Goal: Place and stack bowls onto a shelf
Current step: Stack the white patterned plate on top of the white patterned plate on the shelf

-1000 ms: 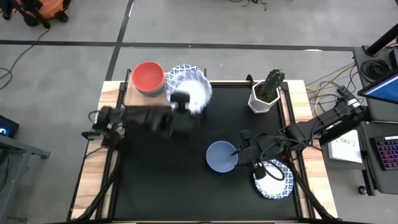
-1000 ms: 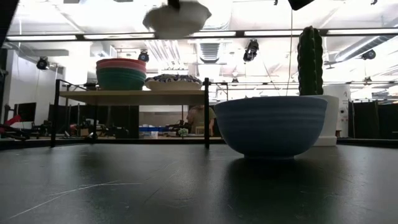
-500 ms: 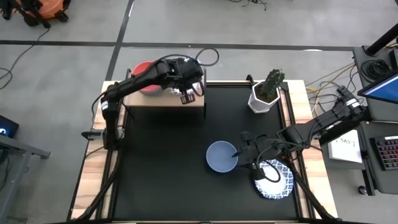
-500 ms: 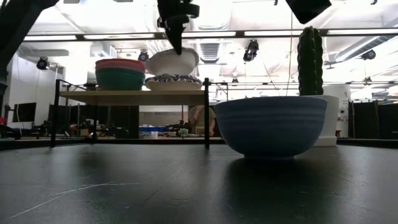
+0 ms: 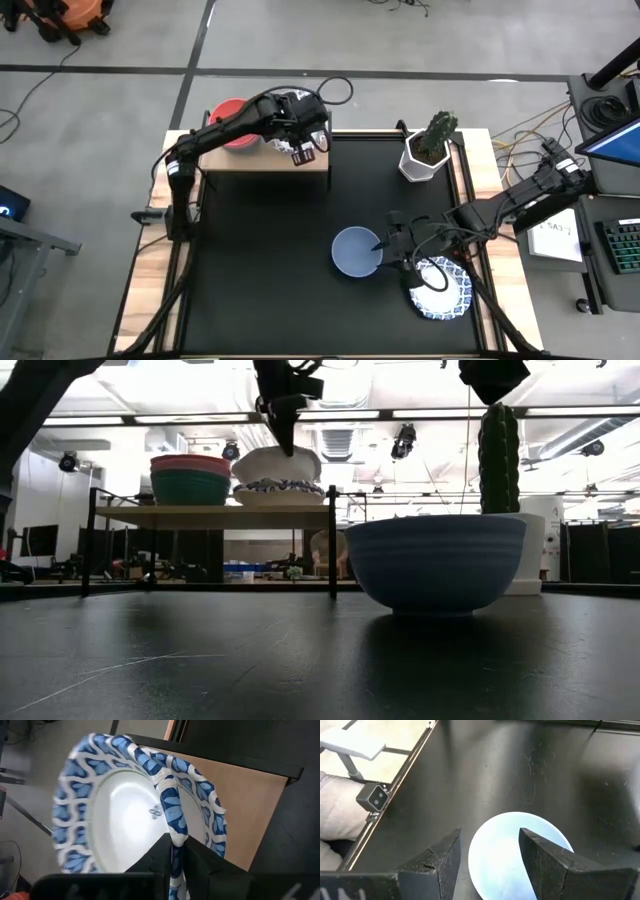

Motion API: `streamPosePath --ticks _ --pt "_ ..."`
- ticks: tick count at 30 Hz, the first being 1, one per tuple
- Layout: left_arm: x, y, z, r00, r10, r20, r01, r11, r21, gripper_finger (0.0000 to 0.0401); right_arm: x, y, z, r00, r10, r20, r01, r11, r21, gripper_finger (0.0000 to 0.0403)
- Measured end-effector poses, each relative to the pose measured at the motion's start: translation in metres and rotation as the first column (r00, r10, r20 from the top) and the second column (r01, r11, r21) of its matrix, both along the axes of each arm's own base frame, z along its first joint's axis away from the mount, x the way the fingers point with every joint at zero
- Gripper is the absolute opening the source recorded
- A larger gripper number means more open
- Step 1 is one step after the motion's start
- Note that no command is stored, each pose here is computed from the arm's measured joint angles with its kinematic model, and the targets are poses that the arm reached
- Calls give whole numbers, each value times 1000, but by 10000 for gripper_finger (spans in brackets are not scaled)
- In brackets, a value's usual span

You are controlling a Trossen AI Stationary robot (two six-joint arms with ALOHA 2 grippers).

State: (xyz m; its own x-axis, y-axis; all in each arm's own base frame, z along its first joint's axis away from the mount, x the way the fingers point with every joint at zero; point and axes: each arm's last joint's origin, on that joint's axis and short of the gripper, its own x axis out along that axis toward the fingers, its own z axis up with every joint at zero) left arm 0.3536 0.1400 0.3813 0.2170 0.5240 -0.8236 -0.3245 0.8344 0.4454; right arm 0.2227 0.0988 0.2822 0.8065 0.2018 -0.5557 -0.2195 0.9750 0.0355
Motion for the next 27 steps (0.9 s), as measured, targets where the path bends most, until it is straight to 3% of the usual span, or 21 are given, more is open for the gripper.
streamPosePath --ticks 9,27 --pt "11 4 -15 999 4 -38 -4 1000 -14 50 0 0 0 1000 2 3 -2 1000 -2 187" --pt "10 2 -18 998 19 -60 -21 999 -31 162 0 0 0 1000 5 3 -5 1000 -6 187"
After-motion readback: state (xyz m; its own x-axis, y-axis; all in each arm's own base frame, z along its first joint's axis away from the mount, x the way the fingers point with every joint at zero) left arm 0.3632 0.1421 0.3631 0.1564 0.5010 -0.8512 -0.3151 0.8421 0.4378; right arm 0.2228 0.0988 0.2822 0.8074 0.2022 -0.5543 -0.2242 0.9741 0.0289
